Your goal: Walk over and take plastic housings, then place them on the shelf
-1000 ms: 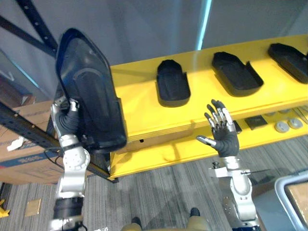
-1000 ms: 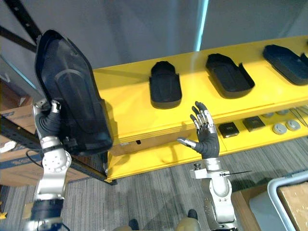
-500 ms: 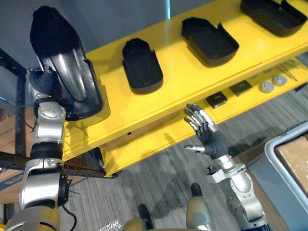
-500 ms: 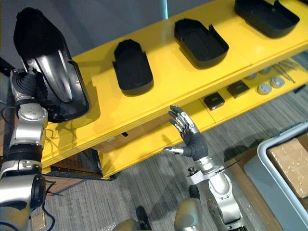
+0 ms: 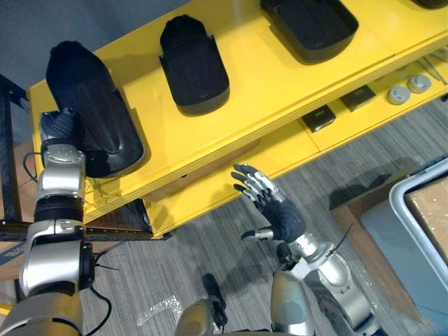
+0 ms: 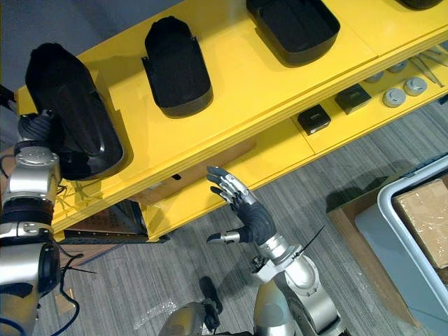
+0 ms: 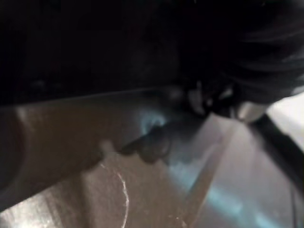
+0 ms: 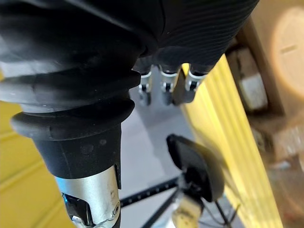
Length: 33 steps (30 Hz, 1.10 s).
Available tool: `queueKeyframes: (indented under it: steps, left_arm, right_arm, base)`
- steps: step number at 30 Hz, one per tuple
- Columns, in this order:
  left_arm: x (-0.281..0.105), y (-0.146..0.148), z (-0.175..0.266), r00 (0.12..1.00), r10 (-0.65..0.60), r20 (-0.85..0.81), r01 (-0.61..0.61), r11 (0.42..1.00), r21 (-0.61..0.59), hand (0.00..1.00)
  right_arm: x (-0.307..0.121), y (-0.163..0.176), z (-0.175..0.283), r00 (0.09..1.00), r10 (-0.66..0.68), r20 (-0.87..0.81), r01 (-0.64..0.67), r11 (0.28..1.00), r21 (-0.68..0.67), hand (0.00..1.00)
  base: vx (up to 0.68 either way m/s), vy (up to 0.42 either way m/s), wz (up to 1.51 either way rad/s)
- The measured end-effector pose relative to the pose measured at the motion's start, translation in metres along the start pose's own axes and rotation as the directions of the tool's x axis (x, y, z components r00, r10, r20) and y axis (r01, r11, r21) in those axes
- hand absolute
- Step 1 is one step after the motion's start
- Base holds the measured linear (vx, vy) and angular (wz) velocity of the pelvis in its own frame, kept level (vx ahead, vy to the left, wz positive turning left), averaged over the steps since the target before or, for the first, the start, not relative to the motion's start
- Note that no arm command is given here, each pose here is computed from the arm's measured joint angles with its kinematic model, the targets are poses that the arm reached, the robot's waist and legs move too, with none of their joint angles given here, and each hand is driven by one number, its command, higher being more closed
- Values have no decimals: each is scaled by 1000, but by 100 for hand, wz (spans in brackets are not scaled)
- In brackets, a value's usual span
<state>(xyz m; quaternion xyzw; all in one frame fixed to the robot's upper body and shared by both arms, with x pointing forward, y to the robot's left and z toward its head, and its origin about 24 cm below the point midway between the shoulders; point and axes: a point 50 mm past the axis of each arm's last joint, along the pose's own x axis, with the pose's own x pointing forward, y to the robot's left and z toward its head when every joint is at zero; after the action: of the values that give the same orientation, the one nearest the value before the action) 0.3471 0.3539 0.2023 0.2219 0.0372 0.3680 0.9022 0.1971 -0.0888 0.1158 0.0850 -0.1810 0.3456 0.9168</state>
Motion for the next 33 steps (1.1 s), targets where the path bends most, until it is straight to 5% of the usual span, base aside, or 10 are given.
queueKeyframes:
  steps: [7,26,27,33]
  left_arm:
    - [5,18,7,1000,4,25,-5,999,35,100]
    - [5,12,14,1000,-25,1,25,997,69,100]
    - [5,12,14,1000,-22,2,22,997,68,0]
    - [5,14,16,1000,12,-2,-12,999,45,0]
  right_arm:
    - [-2,5,-4,1000,16,-19,-15,1000,23,0]
    - [-2,-5,-1,1000,-22,-18,22,1000,7,0]
    - [-2,-5,0,1000,-24,-16,24,1000,7,0]
    - [1,-6,2,999,-40,-1,40,999,1,0]
  base:
    - [-2,-6,2]
    - [-1,-13,1]
    - [35,-13,1]
    - [35,-11,3]
